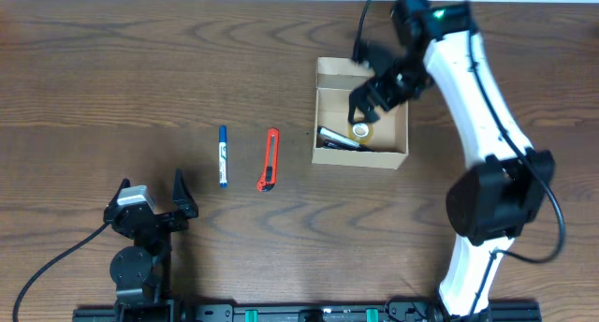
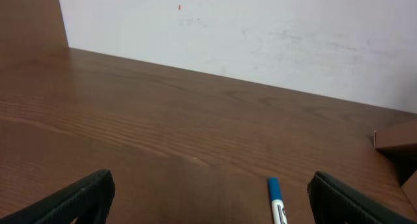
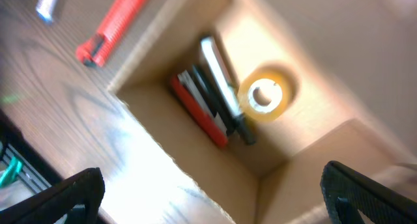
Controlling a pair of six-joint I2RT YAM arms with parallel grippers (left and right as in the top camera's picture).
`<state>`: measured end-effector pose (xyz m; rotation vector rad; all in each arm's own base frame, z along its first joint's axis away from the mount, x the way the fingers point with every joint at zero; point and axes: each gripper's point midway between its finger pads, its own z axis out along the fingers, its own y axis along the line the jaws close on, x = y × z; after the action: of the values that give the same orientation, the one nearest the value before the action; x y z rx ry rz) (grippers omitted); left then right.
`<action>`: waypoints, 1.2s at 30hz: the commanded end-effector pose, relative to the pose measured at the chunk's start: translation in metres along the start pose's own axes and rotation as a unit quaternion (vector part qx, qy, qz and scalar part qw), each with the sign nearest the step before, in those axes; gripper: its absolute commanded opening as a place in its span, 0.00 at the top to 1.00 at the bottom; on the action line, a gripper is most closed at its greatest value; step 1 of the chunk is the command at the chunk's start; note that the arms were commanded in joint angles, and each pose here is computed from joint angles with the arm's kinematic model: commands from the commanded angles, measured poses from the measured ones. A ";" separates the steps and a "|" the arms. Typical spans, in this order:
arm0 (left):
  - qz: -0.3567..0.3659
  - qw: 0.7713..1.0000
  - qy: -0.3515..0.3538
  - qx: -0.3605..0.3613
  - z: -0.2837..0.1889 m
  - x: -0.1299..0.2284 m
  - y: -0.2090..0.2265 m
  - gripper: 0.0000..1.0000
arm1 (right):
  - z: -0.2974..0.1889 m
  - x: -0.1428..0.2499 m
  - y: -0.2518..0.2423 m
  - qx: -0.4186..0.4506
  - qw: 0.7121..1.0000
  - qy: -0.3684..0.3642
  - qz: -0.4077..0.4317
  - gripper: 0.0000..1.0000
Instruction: Pack container
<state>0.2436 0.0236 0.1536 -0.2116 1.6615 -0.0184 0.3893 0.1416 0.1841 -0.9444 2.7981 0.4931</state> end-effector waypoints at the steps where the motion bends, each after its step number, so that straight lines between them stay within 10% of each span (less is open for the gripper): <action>1: 0.004 1.000 0.026 -0.013 0.001 0.017 0.005 0.05 | -0.087 -0.022 0.023 0.059 0.992 -0.107 -0.017 0.01; 7: 0.004 1.000 0.026 -0.013 0.001 0.017 0.005 0.05 | -0.203 0.012 -0.020 0.314 0.919 -0.184 0.150 0.01; 17: 0.004 1.000 0.026 -0.013 0.001 0.017 0.005 0.05 | -0.321 0.112 -0.017 0.478 0.780 -0.272 0.298 0.01; 27: 0.002 1.000 0.022 -0.019 0.001 0.016 0.007 0.05 | -0.341 0.157 0.004 0.482 0.768 -0.286 0.311 0.01; 36: -0.001 0.986 0.003 0.167 -0.017 -0.019 -0.059 0.05 | -0.344 0.160 0.009 0.478 0.767 -0.295 0.310 0.01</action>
<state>0.2435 -0.0030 0.1588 -0.0961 1.6702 -0.1485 0.2485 -0.0592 0.4686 0.2937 2.1781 -0.5004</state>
